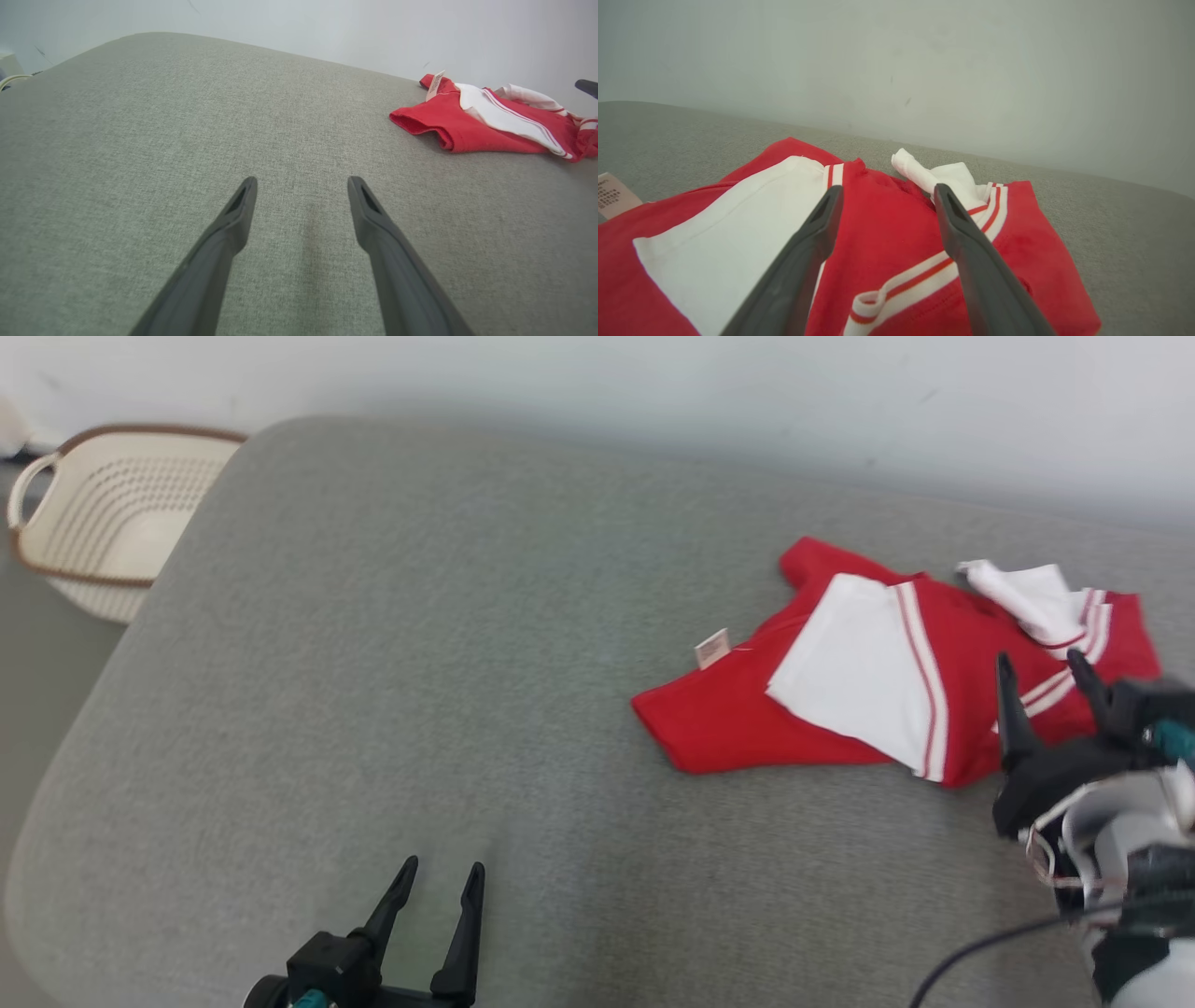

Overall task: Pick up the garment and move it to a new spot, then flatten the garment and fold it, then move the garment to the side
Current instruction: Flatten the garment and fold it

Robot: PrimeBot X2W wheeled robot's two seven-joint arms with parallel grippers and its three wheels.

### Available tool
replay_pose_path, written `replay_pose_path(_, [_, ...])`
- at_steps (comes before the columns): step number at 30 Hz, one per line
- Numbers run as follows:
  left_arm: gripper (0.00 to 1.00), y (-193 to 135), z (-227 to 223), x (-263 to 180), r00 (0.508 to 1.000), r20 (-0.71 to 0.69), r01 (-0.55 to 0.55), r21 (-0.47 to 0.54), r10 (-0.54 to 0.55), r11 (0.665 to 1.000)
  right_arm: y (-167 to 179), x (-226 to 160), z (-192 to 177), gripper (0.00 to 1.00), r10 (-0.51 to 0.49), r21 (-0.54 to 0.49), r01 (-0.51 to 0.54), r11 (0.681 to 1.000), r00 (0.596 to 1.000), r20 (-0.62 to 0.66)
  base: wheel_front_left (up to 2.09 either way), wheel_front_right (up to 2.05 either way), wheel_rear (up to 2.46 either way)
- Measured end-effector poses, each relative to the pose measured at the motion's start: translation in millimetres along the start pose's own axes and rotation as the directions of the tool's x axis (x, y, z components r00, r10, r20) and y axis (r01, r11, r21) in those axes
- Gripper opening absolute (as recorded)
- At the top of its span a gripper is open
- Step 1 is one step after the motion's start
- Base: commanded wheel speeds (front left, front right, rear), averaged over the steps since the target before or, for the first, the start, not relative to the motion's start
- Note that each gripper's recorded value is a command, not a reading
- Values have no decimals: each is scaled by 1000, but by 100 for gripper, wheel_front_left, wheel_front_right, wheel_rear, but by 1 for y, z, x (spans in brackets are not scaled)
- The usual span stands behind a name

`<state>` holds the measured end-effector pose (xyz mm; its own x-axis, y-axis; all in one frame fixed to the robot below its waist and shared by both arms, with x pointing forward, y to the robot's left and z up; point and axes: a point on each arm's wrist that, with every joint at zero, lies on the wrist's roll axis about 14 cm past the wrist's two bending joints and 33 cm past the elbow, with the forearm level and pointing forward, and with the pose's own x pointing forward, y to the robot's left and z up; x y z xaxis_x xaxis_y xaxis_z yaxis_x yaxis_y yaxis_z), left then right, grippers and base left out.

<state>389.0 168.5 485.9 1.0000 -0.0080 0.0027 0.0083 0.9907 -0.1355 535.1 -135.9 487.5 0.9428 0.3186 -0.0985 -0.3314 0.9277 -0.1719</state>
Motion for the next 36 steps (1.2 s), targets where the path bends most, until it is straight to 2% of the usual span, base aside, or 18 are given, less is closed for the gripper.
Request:
replay_pose_path(10, [100, -49, 14, 15, 986, 43, 162, 8, -163, 987, -22, -80, -23, 100, -128, 80, 128, 988, 992, -16, 0, 0, 0])
replay_pose_path(21, [100, -103, 28, 76, 945, 62, 323, -10, -321, 947, -53, -135, -36, 100, -270, 125, 272, 954, 962, -28, 0, 0, 0])
replay_pose_path(29, [100, -125, 0, 117, 929, -28, 368, -36, -369, 929, -71, -157, -54, 100, -339, 129, 347, 929, 938, -80, 0, 0, 0])
replay_pose_path(36, [100, -133, -37, 133, 914, -122, 385, -35, -386, 922, -84, -168, -68, 100, -380, 126, 394, 910, 917, -122, 0, 0, 0])
